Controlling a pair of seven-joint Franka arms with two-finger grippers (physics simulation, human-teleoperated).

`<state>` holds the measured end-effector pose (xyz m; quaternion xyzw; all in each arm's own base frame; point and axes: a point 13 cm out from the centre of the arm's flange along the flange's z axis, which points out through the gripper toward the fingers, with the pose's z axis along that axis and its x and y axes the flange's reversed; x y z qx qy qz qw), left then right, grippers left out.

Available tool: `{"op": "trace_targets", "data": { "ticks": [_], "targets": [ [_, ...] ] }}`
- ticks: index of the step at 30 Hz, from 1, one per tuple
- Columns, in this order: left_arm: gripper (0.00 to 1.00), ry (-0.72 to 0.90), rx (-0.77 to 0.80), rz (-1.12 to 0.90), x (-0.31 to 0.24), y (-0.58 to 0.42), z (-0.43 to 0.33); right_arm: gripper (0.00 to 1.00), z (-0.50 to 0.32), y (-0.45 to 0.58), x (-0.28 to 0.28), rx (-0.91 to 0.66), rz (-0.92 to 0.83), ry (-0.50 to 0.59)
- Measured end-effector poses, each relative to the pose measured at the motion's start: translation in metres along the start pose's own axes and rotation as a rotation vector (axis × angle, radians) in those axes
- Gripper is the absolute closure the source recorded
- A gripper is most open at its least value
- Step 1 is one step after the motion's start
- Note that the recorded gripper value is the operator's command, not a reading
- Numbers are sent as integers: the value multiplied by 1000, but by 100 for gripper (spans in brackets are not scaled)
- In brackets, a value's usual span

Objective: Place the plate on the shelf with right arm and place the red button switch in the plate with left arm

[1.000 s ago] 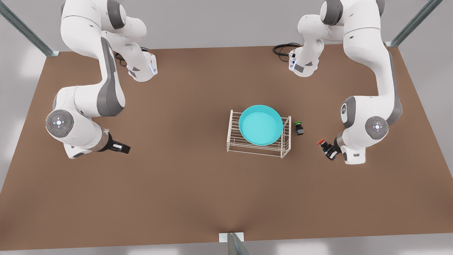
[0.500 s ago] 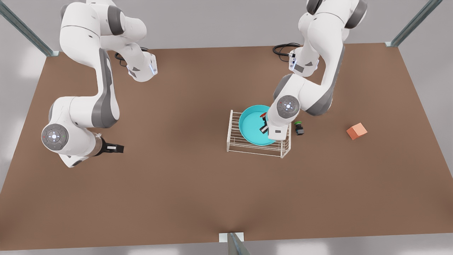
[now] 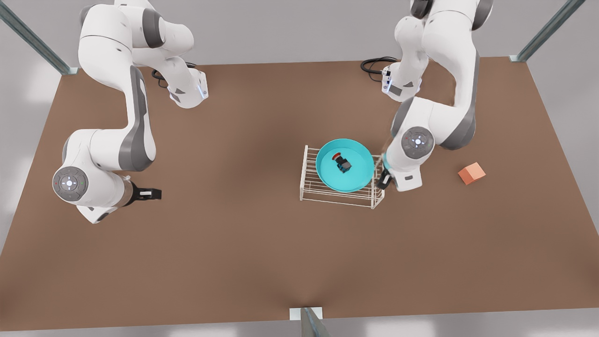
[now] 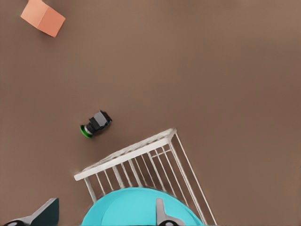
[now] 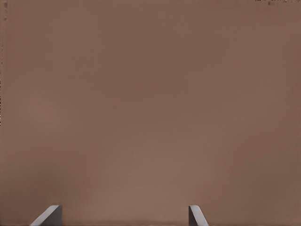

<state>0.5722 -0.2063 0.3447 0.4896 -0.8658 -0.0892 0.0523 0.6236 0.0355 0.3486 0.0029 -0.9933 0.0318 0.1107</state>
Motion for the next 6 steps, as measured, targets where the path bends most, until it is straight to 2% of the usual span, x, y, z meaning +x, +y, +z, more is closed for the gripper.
{"op": "trace_targets", "data": {
  "ticks": [3, 6],
  "targets": [
    [0, -23, 25, -63, -108, 28, -20, 0, -1, 6, 0, 0, -23, -2],
    [0, -36, 33, 12, -140, 28, -19, 0, 0, 8, 0, -1, -38, -1]
  ]
}}
